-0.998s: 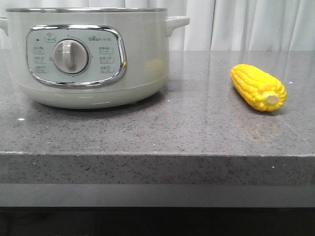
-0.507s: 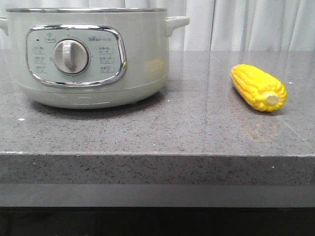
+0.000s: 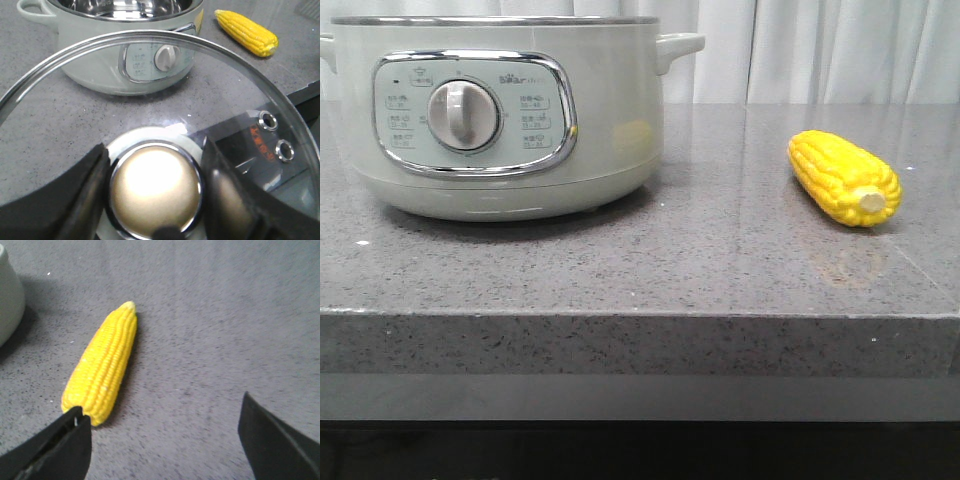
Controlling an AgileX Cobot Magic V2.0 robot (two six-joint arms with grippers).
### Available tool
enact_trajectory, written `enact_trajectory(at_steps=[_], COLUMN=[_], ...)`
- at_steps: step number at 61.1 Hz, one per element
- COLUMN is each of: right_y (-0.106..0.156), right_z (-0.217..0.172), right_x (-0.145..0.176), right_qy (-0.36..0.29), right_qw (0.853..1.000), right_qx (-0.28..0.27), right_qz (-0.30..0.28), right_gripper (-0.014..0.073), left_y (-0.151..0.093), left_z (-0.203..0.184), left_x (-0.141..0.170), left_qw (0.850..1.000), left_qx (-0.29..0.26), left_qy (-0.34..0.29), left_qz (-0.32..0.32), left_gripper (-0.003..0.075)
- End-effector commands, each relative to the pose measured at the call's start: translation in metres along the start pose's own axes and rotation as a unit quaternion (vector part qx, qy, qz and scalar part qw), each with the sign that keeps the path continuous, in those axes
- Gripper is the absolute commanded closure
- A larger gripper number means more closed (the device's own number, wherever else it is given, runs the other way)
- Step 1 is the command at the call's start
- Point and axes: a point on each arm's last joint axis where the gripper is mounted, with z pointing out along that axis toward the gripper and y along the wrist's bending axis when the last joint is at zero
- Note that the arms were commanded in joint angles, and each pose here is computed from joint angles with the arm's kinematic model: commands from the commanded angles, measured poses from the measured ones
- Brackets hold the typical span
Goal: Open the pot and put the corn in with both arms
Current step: 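Lift the lid off the pot with the left gripper, then grasp the yellow corn cob with the right gripper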
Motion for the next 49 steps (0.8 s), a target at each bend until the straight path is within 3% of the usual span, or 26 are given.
enact_trajectory(at_steps=[1, 15, 29, 43, 49], right_y=[0.004, 0.026, 0.033, 0.035, 0.035], right_z=[0.018, 0.087, 0.136, 0.163, 0.168], right_x=[-0.027, -0.059, -0.074, -0.062, -0.058], right_qy=[-0.019, 0.104, 0.125, 0.185, 0.196], right_qw=[1.0, 0.992, 0.988, 0.977, 0.975], right_qx=[-0.01, -0.063, -0.073, -0.079, -0.079], right_qz=[0.015, 0.038, 0.061, 0.068, 0.067], right_gripper=[-0.002, -0.002, -0.002, -0.0012, 0.0032], left_y=[0.0, 0.0, 0.0, 0.0, 0.0], left_z=[-0.007, -0.007, -0.007, -0.007, -0.007], left_x=[-0.022, -0.022, -0.022, -0.022, -0.023], left_qw=[0.996, 0.996, 0.996, 0.996, 0.995], left_qx=[0.004, 0.004, 0.004, 0.004, 0.004], left_qy=[-0.091, -0.092, -0.092, -0.093, -0.094], left_qz=[-0.012, -0.012, -0.012, -0.013, -0.013], left_gripper=[0.0509, 0.0509, 0.0509, 0.0509, 0.0509])
